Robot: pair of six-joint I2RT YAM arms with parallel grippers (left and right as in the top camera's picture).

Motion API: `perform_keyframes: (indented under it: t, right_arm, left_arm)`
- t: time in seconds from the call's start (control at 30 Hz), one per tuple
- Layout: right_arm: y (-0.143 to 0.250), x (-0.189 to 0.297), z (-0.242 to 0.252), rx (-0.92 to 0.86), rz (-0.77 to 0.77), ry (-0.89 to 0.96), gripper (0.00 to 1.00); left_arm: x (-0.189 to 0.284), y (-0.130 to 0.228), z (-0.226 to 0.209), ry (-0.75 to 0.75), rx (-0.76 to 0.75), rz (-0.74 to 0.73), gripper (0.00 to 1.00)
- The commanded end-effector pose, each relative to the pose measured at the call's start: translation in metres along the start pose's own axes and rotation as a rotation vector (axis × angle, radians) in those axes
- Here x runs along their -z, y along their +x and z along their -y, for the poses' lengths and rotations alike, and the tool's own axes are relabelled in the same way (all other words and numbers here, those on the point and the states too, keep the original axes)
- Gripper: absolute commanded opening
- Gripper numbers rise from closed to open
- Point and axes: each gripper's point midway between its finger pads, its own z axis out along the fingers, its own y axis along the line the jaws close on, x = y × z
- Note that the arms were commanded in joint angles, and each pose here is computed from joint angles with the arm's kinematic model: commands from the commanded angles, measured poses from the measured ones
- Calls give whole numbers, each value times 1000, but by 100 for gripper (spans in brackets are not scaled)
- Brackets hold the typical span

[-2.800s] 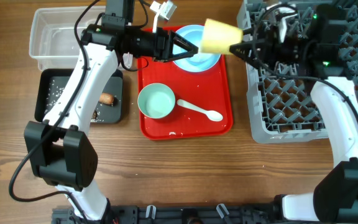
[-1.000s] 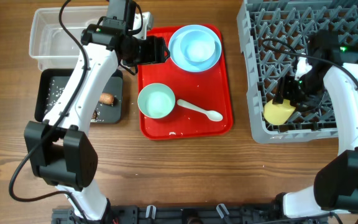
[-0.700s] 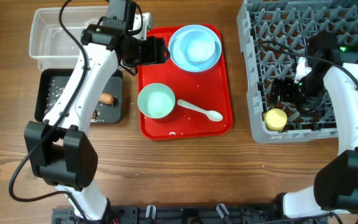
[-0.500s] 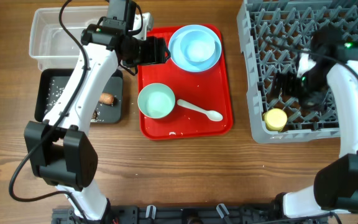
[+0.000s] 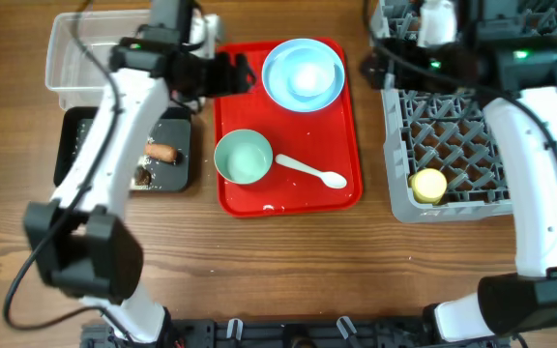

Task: Sort waste into correct bins and load items into the dishwasher rack
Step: 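Reach the right gripper to the mint bowl rim on the red tray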

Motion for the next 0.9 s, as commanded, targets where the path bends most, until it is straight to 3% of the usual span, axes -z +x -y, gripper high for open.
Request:
perform_keyframes:
  t: [0.0,0.07,0.2,0.37,0.47,0.63,0.8,0.87]
  right_arm:
    - [-13,-9,-14,-43,69,72,96]
    - [-10,-32,-29,-13,50,59,95]
    - [21,-86,-54,16,-98,14,93]
    - [82,-150,-79,30,-323,-1,89]
    - [117,-180,-85,36,-435,22,85]
    - [154,-214,-94,72,-526,34,71]
    - [172,-230,-73,76,-540,100,48]
    - [176,-234,-70,69,-539,101,34]
  left_arm:
    - [72,-18,-36,-83,64,144,94]
    - [93,-14,-76,-159,155,150,100]
    - [109,4,-118,-217,282,100,100]
    - [122,11,-145,-246,367,102,100]
    - [118,12,-130,-154,547,101,100]
    - [119,12,-130,-154,547,101,100]
    - [119,12,-130,-154,547,101,100]
    - [119,12,-130,-154,547,101,100]
